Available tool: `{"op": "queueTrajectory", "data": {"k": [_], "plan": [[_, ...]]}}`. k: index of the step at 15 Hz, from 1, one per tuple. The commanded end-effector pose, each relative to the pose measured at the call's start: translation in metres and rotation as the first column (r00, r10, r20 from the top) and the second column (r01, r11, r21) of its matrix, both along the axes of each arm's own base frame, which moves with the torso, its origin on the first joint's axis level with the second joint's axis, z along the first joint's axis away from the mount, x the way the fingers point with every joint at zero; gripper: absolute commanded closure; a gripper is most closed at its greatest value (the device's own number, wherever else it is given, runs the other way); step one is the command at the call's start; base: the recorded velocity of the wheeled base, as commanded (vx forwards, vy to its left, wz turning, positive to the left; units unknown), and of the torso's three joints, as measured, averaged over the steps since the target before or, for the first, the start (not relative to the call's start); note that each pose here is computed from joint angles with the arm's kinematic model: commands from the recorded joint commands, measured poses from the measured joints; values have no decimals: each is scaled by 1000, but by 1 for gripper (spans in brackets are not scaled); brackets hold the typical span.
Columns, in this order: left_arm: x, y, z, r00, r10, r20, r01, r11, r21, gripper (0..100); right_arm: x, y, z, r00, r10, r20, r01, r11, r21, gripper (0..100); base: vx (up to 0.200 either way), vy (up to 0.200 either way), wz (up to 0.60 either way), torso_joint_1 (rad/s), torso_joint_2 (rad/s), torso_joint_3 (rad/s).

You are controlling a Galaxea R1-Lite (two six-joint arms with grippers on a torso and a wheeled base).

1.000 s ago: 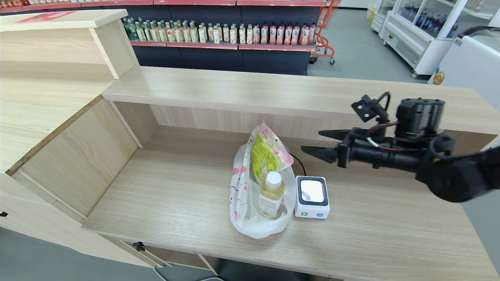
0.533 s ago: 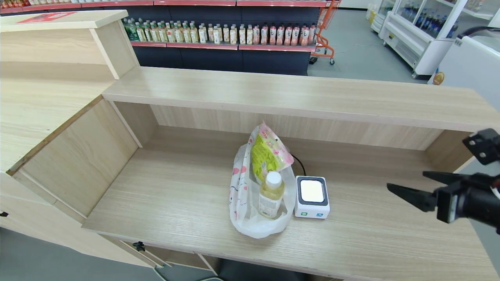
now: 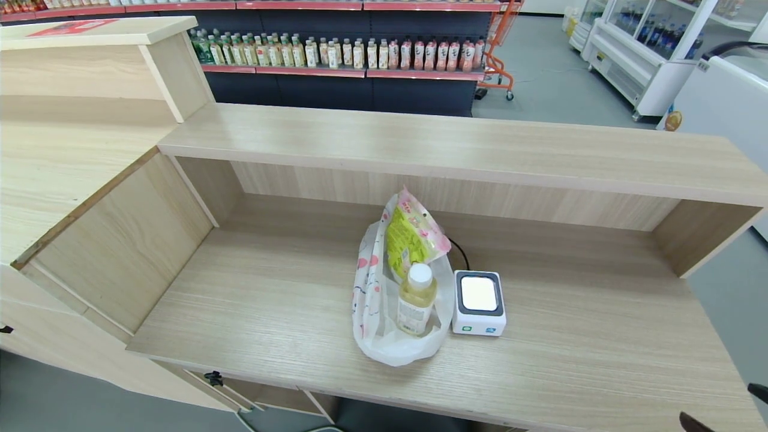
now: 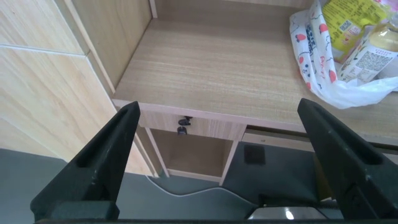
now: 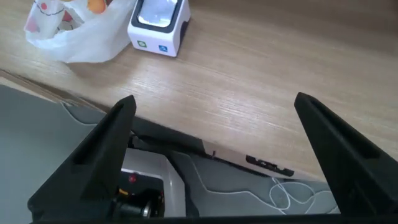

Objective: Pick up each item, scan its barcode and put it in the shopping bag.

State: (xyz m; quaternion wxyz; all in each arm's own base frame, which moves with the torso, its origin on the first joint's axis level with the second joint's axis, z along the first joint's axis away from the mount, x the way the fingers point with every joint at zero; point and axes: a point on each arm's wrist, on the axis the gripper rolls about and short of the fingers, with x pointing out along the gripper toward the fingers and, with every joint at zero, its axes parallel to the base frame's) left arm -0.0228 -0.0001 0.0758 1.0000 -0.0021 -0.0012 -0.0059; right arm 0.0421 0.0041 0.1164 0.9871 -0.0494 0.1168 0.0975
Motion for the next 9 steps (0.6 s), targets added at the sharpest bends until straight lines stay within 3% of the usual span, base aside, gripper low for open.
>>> {"op": "queueTrajectory", "data": {"k": [1,4,7,9], "plan": [[0,0,0,1000,-1,1,1,1000,0,0,-41,0,-23,993,-26,116,26,1000,1,0,0,0,0,0,0,0],[0,0,0,1000,-1,1,1,1000,0,0,-58,-1,-40,988,-43,147,44,999,-4,0,0,0,0,0,0,0],[0,0,0,1000,-1,1,1,1000,0,0,-65,-1,-42,974,-31,226,32,1000,-1,0,0,0,0,0,0,0],[0,0,0,1000,-2,1,2,1000,0,0,-65,-1,-42,974,-34,222,33,999,7,0,0,0,0,0,0,0]]}}
